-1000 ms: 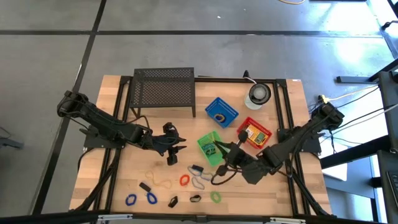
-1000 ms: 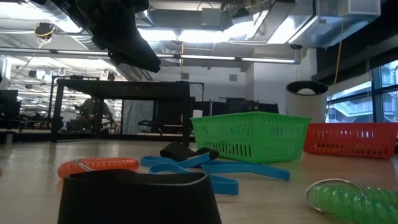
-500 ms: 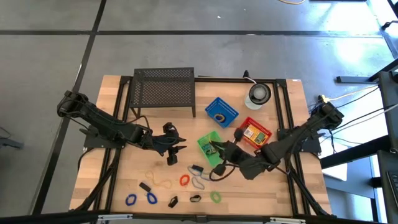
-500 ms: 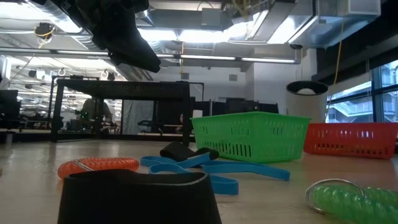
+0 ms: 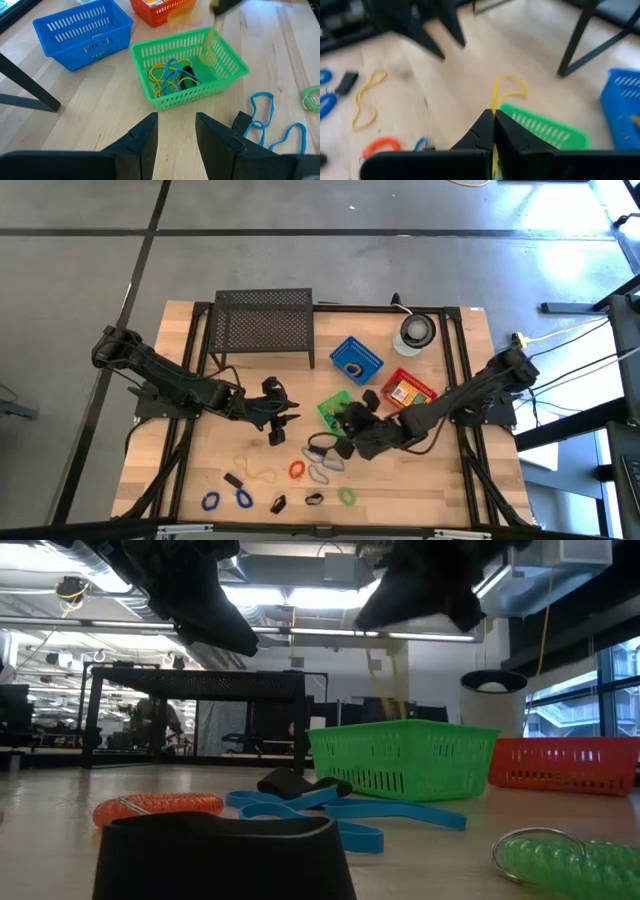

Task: Pick & Place Office Desk Supplies
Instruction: Put the yellow rubber band into the green basket

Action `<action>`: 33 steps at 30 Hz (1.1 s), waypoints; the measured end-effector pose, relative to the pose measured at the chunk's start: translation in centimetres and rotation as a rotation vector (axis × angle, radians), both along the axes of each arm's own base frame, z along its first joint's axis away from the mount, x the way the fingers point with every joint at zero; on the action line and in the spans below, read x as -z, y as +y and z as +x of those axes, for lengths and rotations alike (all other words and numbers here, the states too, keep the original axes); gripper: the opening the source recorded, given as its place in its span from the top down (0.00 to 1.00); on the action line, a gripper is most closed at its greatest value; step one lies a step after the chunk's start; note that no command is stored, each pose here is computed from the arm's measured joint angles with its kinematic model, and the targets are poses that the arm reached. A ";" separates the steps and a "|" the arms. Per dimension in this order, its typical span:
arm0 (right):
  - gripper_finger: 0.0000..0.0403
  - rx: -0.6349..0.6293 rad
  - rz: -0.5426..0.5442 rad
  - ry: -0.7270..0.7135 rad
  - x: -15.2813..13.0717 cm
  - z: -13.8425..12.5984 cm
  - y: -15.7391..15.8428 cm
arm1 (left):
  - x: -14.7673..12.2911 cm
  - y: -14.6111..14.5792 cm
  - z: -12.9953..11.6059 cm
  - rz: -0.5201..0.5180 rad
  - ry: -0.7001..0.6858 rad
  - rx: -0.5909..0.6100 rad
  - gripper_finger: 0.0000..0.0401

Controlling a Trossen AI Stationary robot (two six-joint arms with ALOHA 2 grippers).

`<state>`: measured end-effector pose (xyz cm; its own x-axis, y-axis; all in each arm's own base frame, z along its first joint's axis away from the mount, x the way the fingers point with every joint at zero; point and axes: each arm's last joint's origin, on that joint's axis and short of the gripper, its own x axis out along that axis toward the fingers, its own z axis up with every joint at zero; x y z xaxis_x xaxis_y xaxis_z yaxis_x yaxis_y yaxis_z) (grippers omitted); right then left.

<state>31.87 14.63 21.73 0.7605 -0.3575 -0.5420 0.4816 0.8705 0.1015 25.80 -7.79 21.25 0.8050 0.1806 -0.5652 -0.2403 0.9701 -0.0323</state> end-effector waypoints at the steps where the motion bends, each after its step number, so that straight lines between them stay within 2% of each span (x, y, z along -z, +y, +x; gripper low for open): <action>1: 0.98 -0.009 0.007 0.018 0.5 0.2 0.0 | 0.0 0.0 0.0 0.000 0.000 0.000 0.69; 8: 0.98 -0.017 -0.003 0.132 3.3 1.1 -0.5 | 0.0 0.0 0.0 0.000 0.000 0.000 0.69; 16: 0.98 0.021 0.026 0.207 4.1 1.1 -1.7 | 0.0 0.0 0.0 0.000 0.000 0.000 0.69; 21: 0.98 0.111 0.144 0.273 4.6 0.7 -2.9 | 0.0 0.0 0.0 0.000 0.000 0.000 0.69; 24: 0.98 0.158 0.180 0.289 4.7 0.7 -3.6 | 0.0 0.0 0.0 0.000 0.000 0.000 0.69; 28: 0.93 0.180 0.201 0.291 4.8 1.0 -4.4 | 0.0 0.0 0.0 0.000 0.000 0.000 0.69; 33: 0.82 0.197 0.201 0.292 4.8 1.2 -5.2 | 0.0 0.0 0.0 0.000 0.001 0.000 0.69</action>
